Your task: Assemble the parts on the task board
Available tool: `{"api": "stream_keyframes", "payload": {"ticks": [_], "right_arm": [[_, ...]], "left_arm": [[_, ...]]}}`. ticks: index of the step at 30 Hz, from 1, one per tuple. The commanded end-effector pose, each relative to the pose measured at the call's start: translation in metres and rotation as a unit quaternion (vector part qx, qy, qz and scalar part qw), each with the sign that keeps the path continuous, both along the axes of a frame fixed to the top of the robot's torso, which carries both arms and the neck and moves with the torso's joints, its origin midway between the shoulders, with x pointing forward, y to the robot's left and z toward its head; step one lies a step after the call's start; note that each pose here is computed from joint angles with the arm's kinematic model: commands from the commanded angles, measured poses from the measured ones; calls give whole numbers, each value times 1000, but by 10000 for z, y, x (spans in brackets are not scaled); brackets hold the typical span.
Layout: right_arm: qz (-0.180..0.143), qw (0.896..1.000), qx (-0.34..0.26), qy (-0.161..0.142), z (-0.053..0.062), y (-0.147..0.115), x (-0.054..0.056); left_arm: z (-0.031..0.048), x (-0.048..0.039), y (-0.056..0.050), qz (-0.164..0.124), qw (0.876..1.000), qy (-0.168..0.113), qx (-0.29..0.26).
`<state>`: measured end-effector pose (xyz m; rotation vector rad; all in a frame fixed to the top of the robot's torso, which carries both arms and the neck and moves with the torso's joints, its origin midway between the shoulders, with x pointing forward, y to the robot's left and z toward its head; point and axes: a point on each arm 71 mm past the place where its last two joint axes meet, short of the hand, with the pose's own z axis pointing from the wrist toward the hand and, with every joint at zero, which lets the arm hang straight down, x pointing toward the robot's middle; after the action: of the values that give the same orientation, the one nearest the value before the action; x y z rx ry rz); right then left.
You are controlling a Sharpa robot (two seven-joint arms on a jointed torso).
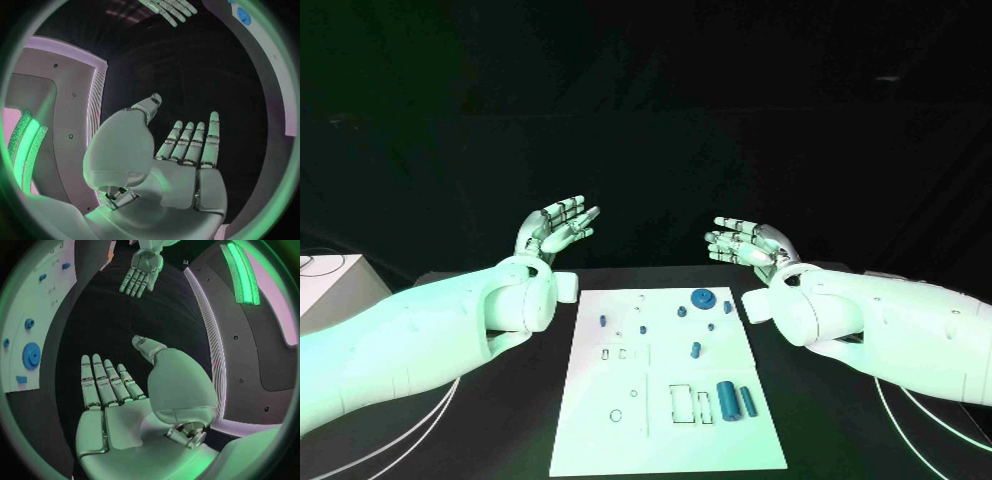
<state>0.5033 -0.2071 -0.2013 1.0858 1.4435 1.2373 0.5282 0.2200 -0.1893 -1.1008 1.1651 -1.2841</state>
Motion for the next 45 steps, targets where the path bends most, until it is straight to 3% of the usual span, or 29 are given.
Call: {"api": "stream_keyframes", "payload": {"ticks": [1, 4, 5, 9, 14, 23, 32, 37, 45], "right_arm": [[67, 997, -10, 26, -13, 76, 3], [70, 997, -11, 27, -8, 74, 9], [98, 973, -169, -120, 210, -27, 117], [119, 944, -250, -179, 309, -25, 124], [134, 907, -329, -226, 417, -27, 112], [181, 829, -471, -240, 440, 59, 78], [192, 768, -559, -247, 401, 165, 65], [190, 748, -582, -258, 359, 228, 40], [193, 739, -596, -248, 254, 289, 39]], "left_arm": [[37, 3, -63, -39, 999, -17, -13], [37, 3, -63, -39, 999, -17, -13], [68, -88, -27, -68, 997, -15, -13], [106, -181, -4, -85, 996, -17, -12], [147, -286, 19, -98, 995, -17, -14], [220, -483, 17, -133, 991, -15, -17], [263, -612, -20, -161, 987, -12, -21], [282, -661, -29, -169, 985, -11, -24], [296, -693, -39, -175, 984, -10, -27]]}}
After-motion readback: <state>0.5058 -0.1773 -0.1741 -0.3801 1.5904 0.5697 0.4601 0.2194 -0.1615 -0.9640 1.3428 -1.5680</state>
